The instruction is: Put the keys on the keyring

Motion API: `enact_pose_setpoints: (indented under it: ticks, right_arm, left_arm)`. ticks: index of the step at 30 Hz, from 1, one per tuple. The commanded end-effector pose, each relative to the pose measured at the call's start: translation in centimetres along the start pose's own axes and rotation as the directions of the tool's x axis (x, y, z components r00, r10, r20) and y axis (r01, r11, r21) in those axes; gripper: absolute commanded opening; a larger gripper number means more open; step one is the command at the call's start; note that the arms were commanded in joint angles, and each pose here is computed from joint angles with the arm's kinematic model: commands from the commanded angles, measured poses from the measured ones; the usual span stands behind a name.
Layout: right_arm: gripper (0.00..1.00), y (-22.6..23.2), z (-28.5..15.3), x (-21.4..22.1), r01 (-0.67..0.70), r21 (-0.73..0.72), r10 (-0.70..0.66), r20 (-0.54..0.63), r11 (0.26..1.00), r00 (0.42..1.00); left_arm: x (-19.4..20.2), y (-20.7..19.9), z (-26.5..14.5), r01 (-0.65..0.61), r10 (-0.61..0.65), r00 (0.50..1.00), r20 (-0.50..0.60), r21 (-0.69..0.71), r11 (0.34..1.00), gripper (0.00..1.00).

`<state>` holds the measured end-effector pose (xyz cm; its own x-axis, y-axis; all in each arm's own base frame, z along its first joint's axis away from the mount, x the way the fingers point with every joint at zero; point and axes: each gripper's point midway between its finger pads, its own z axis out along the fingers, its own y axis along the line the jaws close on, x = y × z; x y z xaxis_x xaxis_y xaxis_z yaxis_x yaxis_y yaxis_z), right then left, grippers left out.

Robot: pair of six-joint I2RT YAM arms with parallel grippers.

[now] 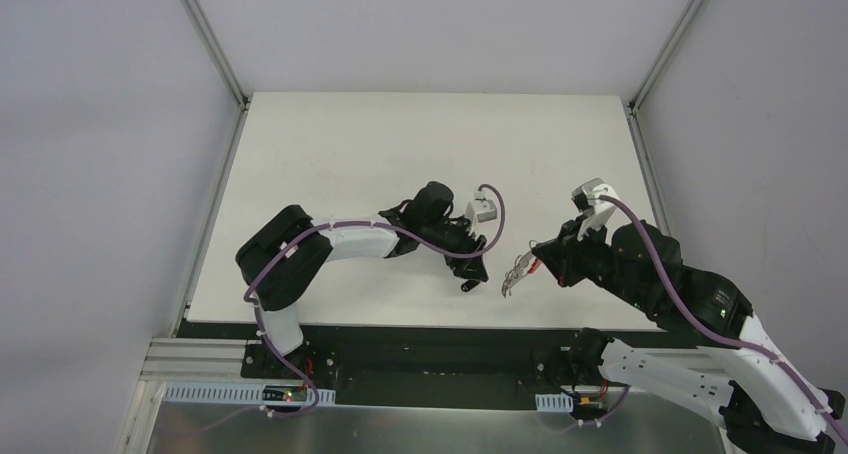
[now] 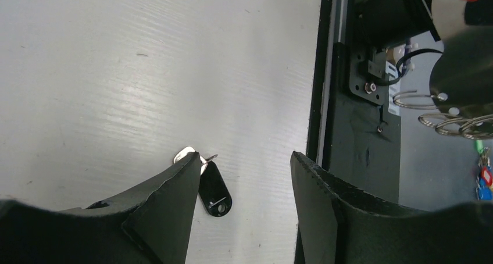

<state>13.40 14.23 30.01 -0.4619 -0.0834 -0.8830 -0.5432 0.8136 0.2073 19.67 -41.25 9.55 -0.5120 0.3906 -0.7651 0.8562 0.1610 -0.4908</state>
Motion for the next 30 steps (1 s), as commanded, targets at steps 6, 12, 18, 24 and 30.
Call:
enact_pose_setpoints:
  ticks: [6,12,18,24,30]
  right_arm:
    - [0.00,1.5,-1.4,-1.4,-0.031,-0.087,0.034,0.034,0.996,0.999]
    - [0.00,1.8,-1.3,-1.3,-0.029,-0.099,0.031,0.021,0.995,0.999]
    - [0.00,1.9,-1.2,-1.2,-0.029,-0.103,0.031,0.018,0.994,0.999]
    - [0.00,2.2,-1.0,-1.2,-0.029,-0.114,0.030,0.007,0.993,1.000]
    - [0.00,2.3,-0.9,-1.1,-0.027,-0.114,0.027,0.001,0.993,1.000]
  left_arm:
    - [0.0,-0.6,1.7,-0.209,0.211,0.978,0.002,0.152,0.966,0.58]
    - [0.9,0.5,2.5,-0.221,0.226,0.974,-0.021,0.142,0.965,0.58]
    - [2.0,0.8,2.5,-0.219,0.228,0.972,-0.054,0.144,0.965,0.56]
    - [2.6,1.2,2.6,-0.215,0.227,0.971,-0.072,0.142,0.966,0.53]
    - [3.0,1.5,2.9,-0.208,0.221,0.972,-0.082,0.144,0.967,0.50]
